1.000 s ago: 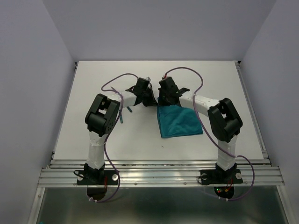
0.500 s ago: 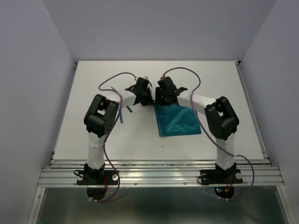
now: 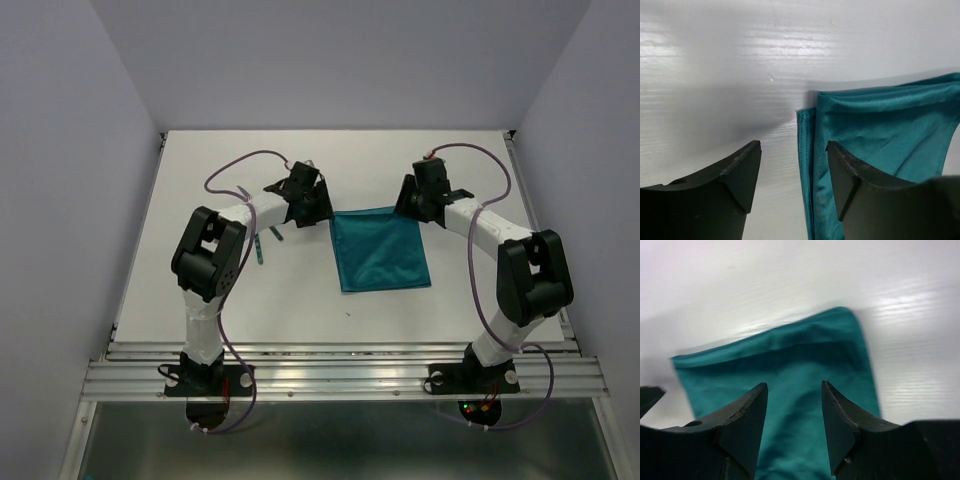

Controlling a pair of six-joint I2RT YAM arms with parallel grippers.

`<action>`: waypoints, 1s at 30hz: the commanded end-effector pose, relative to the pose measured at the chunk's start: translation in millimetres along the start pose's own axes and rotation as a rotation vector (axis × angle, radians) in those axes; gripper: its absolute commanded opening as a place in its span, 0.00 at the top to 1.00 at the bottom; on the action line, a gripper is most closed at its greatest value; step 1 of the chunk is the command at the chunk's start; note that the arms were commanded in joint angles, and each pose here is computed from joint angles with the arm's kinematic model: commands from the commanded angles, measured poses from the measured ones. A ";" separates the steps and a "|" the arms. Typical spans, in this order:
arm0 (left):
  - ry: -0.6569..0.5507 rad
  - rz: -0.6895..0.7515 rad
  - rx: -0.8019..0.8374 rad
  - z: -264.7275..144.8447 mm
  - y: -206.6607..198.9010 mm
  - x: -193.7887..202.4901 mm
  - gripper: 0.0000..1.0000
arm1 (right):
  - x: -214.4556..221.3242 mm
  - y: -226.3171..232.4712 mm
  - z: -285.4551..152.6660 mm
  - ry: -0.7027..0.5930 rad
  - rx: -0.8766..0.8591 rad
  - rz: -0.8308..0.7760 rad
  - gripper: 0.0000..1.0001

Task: Fold the napkin into a case and place the utensils inside
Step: Smooth out the lower triangle-folded napkin at the center of the board.

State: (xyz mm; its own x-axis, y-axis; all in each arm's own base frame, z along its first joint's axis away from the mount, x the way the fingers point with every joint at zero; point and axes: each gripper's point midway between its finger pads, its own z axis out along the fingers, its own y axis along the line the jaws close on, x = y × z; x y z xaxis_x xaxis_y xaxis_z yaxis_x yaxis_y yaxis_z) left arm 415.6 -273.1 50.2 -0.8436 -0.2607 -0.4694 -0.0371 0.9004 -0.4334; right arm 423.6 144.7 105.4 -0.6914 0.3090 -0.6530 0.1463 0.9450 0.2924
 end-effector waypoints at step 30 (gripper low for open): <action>0.041 0.088 0.018 22.4 -26.6 12.8 1.00 | 32.6 -74.2 13.1 0.117 0.053 0.045 0.32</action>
State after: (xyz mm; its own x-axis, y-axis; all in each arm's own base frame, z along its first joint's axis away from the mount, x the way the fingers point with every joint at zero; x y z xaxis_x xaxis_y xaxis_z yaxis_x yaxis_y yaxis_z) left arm 413.5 -311.9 27.5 -0.8763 -0.1952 -0.4404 0.0084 0.9079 -0.4191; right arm 398.4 90.0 52.6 -0.7665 0.3436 -0.5425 0.2301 0.9357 0.2676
